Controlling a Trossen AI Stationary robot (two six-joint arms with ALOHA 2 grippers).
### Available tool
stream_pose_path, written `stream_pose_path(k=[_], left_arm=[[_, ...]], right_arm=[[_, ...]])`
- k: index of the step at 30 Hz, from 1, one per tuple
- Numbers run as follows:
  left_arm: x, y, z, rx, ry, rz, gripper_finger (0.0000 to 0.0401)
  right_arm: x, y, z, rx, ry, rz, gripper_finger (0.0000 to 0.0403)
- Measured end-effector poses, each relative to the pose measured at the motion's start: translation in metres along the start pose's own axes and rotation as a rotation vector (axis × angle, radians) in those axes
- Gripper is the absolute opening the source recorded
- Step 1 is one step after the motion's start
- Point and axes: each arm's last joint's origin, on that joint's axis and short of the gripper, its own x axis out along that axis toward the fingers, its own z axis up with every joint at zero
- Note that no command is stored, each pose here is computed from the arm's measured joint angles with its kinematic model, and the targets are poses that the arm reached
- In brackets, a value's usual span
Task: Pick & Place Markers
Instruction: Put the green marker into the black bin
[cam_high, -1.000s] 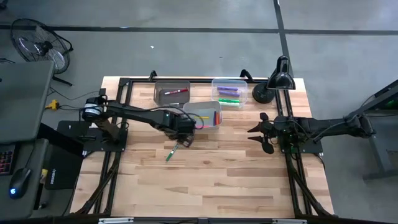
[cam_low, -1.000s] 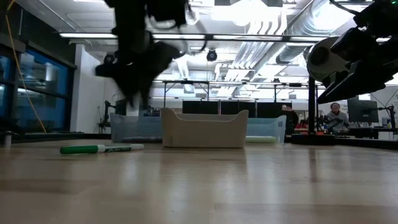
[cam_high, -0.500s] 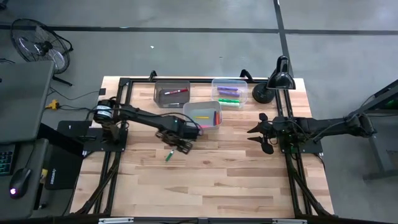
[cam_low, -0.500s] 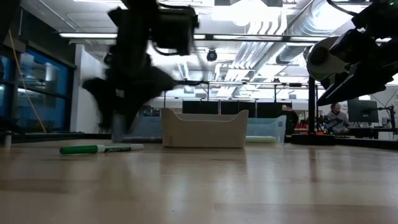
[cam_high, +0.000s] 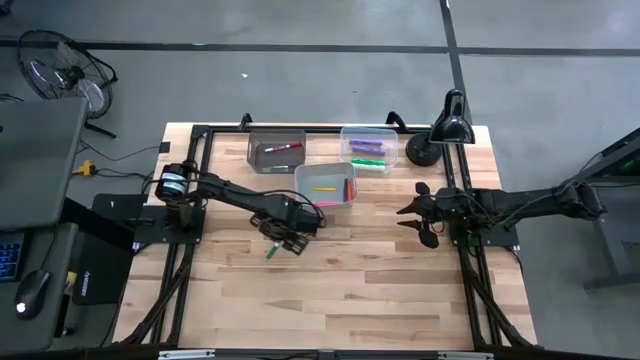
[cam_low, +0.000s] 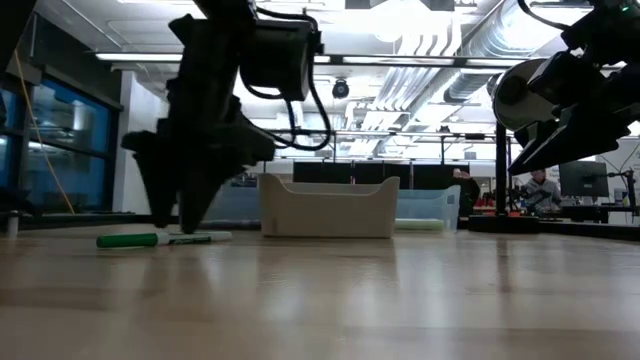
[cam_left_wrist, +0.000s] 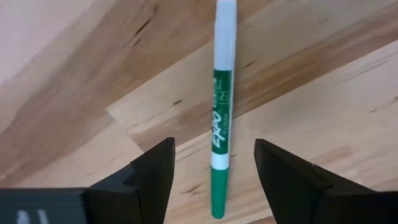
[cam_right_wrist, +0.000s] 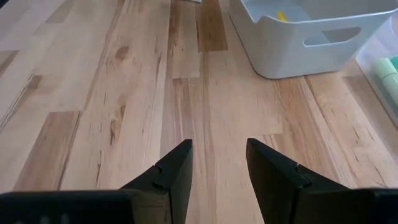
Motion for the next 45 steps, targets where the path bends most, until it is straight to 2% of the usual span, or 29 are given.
stream_pose_path(k=[14,19,27,45], left_arm=[[0.000,0.000,0.001,0.005,-0.029,0.010,0.0218],[0.004,0.002,0.001,0.009,-0.032,0.016,0.0218],[0.028,0.012,-0.004,0.005,-0.003,-0.014,0.0218],[0.030,0.008,-0.003,0.013,0.019,-0.071,0.0211]], right_arm=[[0.001,0.000,0.000,-0.002,0.004,0.015,0.0139],[0.001,0.002,0.000,-0.015,0.003,0.061,0.0139],[0.001,0.002,0.000,-0.018,0.003,0.073,0.0139],[0.001,0.002,0.001,-0.022,0.000,0.073,0.0139]])
